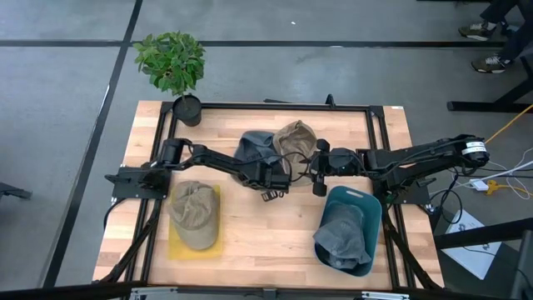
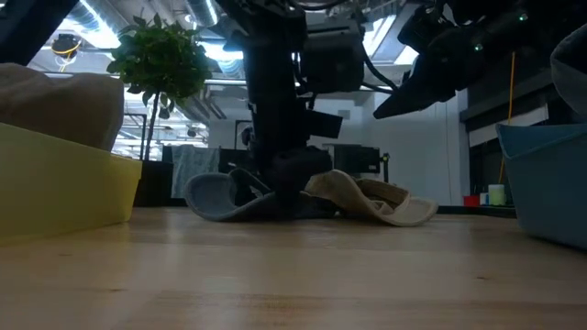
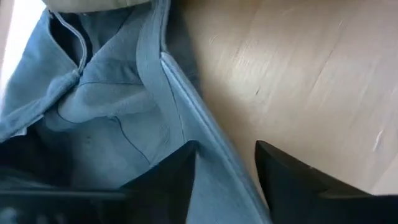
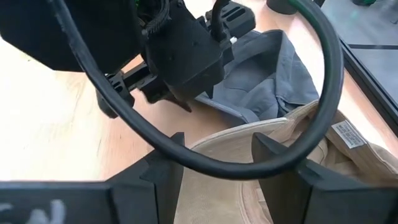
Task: Pick & Place hat
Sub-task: Put the blue cap into the blue bin
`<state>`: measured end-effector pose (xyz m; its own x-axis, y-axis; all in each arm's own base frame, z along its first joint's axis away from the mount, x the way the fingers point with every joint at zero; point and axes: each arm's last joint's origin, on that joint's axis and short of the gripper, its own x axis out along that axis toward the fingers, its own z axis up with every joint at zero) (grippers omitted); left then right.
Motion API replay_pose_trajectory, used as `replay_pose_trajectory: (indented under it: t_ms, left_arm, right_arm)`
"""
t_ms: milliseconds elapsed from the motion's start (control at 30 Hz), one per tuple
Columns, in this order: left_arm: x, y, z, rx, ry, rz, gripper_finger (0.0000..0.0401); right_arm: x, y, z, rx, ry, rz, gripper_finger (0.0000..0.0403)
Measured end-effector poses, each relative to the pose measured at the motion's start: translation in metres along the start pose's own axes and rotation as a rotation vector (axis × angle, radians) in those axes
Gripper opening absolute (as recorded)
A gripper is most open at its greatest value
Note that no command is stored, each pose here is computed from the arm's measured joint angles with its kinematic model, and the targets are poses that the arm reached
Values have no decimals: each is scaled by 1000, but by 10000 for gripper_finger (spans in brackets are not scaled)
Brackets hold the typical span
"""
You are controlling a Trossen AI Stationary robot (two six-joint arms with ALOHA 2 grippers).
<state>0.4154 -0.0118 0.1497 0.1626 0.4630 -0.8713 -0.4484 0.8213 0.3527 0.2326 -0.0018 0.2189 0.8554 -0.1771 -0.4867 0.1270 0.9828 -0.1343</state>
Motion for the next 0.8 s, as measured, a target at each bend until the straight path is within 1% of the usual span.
replay_pose_trajectory:
  t_ms: [67,200,233,333,400,533,700,800]
  left_arm:
    - [-1,1,0,20,-2,15,125]
    - [-5,5,-2,54,14,36,32]
    - [-6,6,-2,54,15,41,18]
    - [-13,10,-4,60,37,36,13]
    - [-23,15,-4,56,43,11,11]
    - [-49,28,-3,39,35,-80,8]
    - [-92,55,-3,47,-29,-164,8]
    - [-119,78,-3,7,-83,-242,7]
  right_arm:
    - [0,0,0,1,2,1,186]
    - [0,0,0,-1,4,1,186]
    - [0,0,0,-1,4,1,186]
    - [0,0,0,-1,4,1,186]
    - [0,0,0,-1,4,1,186]
    - [0,0,0,-3,2,1,186]
    - [0,0,0,-15,1,2,186]
    - [0,0,0,-15,1,2,186]
